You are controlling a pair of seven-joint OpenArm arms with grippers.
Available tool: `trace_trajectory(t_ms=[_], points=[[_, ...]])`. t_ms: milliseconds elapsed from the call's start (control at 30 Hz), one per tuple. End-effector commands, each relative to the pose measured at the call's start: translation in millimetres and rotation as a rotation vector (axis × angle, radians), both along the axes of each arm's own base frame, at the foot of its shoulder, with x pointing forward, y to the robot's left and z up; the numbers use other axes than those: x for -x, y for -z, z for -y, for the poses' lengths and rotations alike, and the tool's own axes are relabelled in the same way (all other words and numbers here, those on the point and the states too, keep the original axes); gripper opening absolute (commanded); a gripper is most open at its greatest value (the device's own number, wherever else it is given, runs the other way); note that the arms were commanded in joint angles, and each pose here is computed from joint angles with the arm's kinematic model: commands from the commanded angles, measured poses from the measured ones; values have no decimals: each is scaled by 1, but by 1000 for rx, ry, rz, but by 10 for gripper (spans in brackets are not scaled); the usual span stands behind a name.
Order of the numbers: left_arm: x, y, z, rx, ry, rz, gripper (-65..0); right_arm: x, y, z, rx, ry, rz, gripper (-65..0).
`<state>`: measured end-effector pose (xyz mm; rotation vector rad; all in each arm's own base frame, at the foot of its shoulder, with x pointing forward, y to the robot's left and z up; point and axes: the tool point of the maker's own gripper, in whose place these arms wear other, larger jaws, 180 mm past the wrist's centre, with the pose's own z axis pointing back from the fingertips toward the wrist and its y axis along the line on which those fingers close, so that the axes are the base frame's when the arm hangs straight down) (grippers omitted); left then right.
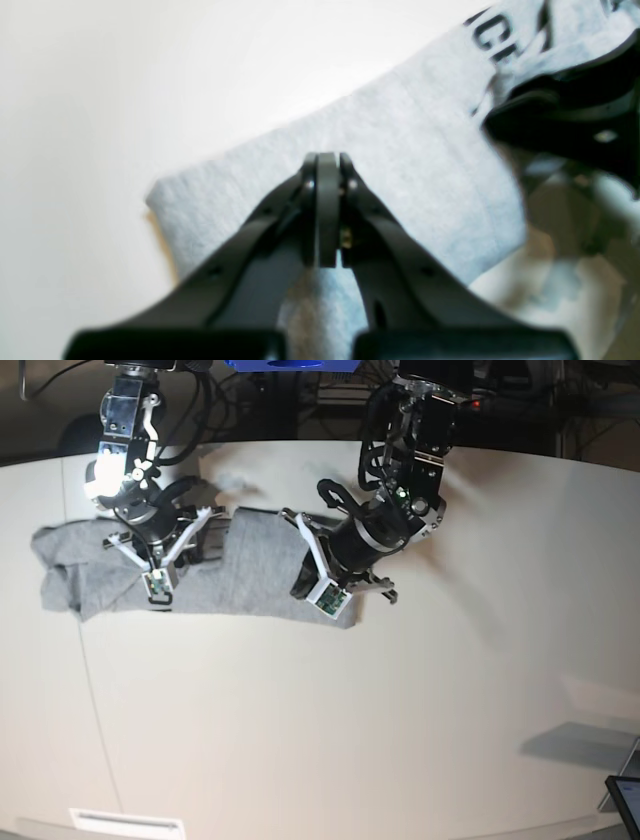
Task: Fold the T-shirt properly
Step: 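Fold the strip end held by the left gripper toward the right gripper, then release the folded end and reposition the left gripper on the doubled strip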
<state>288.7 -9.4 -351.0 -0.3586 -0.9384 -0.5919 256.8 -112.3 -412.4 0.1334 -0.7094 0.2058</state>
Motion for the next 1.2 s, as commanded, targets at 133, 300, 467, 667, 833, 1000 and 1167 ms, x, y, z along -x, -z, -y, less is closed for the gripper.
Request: trace_trajectory(t_ms=[133, 300, 467, 667, 833, 1000, 1167], points=[[-8, 22, 1, 8, -10, -47, -650, 2, 0, 2, 16, -4, -14, -525], [-3, 49, -9, -2, -20, -96, -650, 1, -1, 2, 17, -4, -8, -525], [3, 61, -27, -51, -18, -116, -650, -10, -32, 6, 38, -2, 83, -521], [4, 67, -51, -113, -17, -117, -650, -21, -77, 12, 71, 6, 211, -518], [7, 71, -86, -142, -92, -130, -650, -23, -79, 22, 83, 33, 216, -443], [6, 69, -121, -190, -138, -120, -650, -29, -89, 71, 123, 170, 243, -342], [6, 60, -135, -229, -131, -90, -650, -21, -91, 117, 119, 303, 207, -300]])
